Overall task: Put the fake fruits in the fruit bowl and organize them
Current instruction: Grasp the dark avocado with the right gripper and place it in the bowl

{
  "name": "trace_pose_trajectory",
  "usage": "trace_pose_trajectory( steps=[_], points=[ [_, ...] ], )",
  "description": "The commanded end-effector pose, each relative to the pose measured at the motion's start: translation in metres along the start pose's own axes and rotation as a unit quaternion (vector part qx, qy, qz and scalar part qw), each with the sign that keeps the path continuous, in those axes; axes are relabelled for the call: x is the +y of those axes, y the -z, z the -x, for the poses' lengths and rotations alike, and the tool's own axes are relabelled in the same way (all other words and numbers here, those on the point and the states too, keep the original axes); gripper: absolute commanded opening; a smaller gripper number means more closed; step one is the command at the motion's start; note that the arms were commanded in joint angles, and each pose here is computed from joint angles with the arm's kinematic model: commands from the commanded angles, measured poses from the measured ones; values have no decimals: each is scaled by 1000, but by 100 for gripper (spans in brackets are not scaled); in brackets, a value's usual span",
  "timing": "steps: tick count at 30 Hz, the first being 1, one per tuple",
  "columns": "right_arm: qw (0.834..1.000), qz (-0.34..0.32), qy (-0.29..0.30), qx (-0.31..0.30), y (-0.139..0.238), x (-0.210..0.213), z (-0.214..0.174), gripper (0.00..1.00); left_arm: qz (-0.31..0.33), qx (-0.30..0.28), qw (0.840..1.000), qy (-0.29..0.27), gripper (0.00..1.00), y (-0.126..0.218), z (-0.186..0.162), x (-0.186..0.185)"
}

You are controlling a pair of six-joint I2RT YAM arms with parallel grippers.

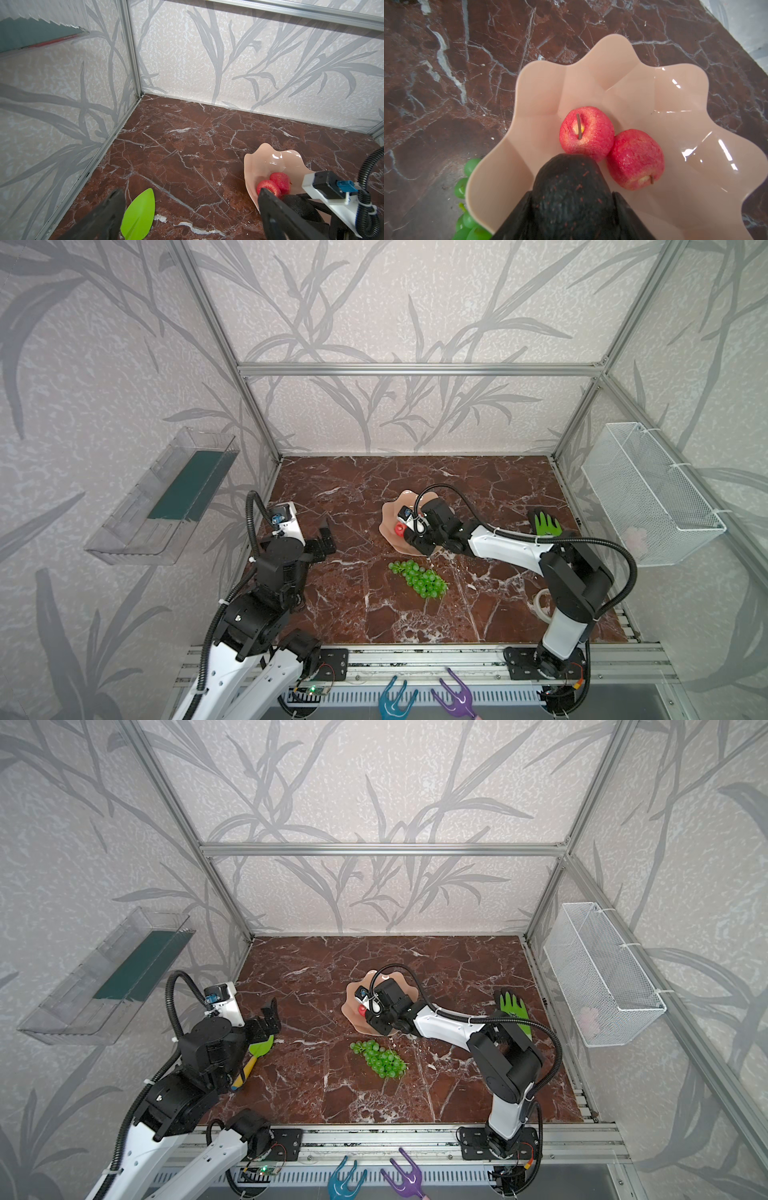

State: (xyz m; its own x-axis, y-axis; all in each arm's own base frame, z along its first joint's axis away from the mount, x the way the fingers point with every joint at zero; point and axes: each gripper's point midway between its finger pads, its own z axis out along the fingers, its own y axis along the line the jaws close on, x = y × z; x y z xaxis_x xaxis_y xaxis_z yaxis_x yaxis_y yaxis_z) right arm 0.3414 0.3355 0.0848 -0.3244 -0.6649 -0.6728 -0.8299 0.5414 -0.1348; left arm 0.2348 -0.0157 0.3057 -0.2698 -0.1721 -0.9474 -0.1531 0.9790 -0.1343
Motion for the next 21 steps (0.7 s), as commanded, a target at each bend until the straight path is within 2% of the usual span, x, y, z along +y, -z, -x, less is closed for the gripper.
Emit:
trace_pose_trajectory(
  steps=[1,4,13,17,21],
  points=[
    [1000,8,14,-9,-4,-3,8,45,10,5,1000,2,100,-1,-5,4],
    [1000,9,13,-1,-11,-6,5,47,10,5,1000,3,100,0,-5,5],
    [1000,13,-1,-2,-12,-6,5,72,11,3,1000,3,100,0,-5,6],
    [999,8,-11,-35,11,-10,26,77,11,4,1000,4,100,0,-5,5],
    [996,-6,-30,-88,50,-17,52,81,10,2,1000,6,100,0,-4,5]
  ],
)
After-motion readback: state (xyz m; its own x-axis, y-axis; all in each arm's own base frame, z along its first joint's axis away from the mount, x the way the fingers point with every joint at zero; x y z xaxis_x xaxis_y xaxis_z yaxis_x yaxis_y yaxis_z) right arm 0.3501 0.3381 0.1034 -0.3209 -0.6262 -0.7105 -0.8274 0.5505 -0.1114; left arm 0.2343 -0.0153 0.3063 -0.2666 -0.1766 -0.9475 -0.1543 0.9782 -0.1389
